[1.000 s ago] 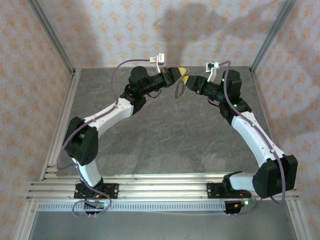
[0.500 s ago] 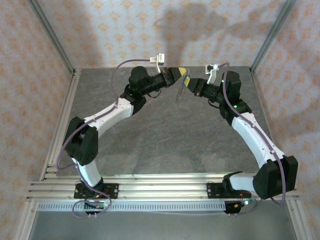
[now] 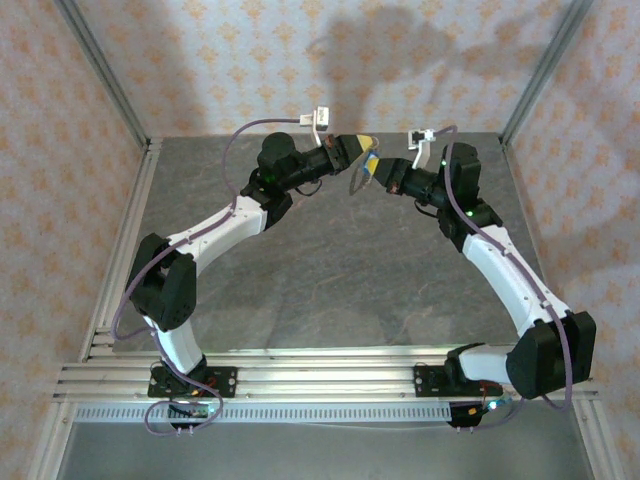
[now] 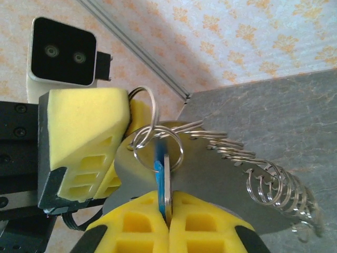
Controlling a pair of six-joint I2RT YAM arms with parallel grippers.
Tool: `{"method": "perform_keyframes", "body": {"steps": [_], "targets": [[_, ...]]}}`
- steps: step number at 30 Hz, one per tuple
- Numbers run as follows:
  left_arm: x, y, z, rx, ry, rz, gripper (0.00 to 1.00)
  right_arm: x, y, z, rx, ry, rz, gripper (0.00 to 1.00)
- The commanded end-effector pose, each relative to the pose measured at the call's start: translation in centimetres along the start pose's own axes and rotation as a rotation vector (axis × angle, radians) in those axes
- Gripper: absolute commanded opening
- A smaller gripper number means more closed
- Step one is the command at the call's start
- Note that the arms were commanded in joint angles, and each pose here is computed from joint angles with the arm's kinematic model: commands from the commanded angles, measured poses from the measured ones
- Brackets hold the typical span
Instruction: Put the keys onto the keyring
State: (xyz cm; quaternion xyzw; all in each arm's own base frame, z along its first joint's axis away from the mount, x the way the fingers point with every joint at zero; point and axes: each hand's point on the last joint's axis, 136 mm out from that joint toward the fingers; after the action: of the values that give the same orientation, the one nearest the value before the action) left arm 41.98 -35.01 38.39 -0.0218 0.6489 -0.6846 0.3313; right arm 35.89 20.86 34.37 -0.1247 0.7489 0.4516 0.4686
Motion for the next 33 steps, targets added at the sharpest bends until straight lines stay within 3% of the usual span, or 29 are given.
{"method": "perform_keyframes", "body": {"steps": [1, 23, 28, 33], "targets": [[-1.2, -5.6, -0.7, 0.122, -0.047, 0.069, 0.00, 0.1, 1.6, 0.2, -0.059, 0.005, -0.015, 0.00], [0.2, -5.2, -0.4, 0.151, -0.076, 0.022, 0.00, -0.2, 1.0, 1.3, -0.073, -0.041, 0.075, 0.00], [0.6, -4.7, -0.2, 0.146, -0.079, 0.009, 0.00, 1.0, 2.7, 2.4, -0.114, 0.015, 0.048, 0.00], [0.7, -4.1, -0.3, 0.138, -0.084, 0.002, 0.00, 1.5, 2.0, 1.9, -0.072, 0.019, 0.033, 0.00]]}}
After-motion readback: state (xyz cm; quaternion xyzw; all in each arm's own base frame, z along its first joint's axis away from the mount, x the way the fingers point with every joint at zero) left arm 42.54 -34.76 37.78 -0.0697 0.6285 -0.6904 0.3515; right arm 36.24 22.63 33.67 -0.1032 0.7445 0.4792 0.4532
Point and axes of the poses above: each hand's point on the last joint's axis, 136 mm out from that joint toward the fingers, its own z axis out along the fingers, its own y axis along the line the jaws close on, x = y × z, and after that the axes turned 8 degrees about -z, right-handed
